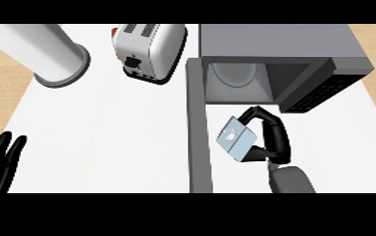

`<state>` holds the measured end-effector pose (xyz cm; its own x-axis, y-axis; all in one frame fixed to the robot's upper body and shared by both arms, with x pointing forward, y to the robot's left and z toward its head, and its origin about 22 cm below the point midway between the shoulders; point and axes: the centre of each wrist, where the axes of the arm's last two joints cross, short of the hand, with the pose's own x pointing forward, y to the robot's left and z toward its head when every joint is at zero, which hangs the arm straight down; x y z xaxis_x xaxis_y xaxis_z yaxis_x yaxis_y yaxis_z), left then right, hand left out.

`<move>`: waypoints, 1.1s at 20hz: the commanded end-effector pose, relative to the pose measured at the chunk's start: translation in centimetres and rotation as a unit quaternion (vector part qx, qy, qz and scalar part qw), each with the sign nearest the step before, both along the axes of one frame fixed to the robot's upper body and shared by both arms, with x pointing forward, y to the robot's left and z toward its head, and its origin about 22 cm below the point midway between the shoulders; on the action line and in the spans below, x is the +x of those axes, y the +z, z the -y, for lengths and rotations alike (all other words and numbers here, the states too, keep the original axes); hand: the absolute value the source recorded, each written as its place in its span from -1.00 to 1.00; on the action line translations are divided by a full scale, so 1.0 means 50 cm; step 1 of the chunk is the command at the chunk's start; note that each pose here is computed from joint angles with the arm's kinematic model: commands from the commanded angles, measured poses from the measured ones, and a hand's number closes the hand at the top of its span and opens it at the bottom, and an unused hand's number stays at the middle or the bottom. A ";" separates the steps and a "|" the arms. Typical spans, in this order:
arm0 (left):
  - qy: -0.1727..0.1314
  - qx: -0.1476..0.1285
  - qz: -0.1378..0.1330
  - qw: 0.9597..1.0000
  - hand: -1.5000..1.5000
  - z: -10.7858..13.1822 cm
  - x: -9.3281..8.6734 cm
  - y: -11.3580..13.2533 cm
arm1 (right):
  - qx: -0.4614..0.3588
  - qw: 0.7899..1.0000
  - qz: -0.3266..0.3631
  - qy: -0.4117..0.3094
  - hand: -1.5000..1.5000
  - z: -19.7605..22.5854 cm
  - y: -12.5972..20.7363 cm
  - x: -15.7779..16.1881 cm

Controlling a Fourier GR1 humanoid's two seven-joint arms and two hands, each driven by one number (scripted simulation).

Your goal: Pick up the milk, place it into the microwave and close the microwave

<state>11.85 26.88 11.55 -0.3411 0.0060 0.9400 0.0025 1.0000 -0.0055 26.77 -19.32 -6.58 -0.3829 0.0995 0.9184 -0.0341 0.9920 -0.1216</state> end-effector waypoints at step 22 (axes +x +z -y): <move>-0.017 0.014 0.019 1.000 -1.00 -0.032 0.032 0.006 | -0.177 0.953 -0.033 -0.243 1.00 0.072 0.176 0.321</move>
<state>13.49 28.33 11.32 -0.3527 0.0114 0.9357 0.0434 0.9990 0.0042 41.61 -21.50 0.54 -0.2083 0.5071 0.8363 0.2811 0.8501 -0.4454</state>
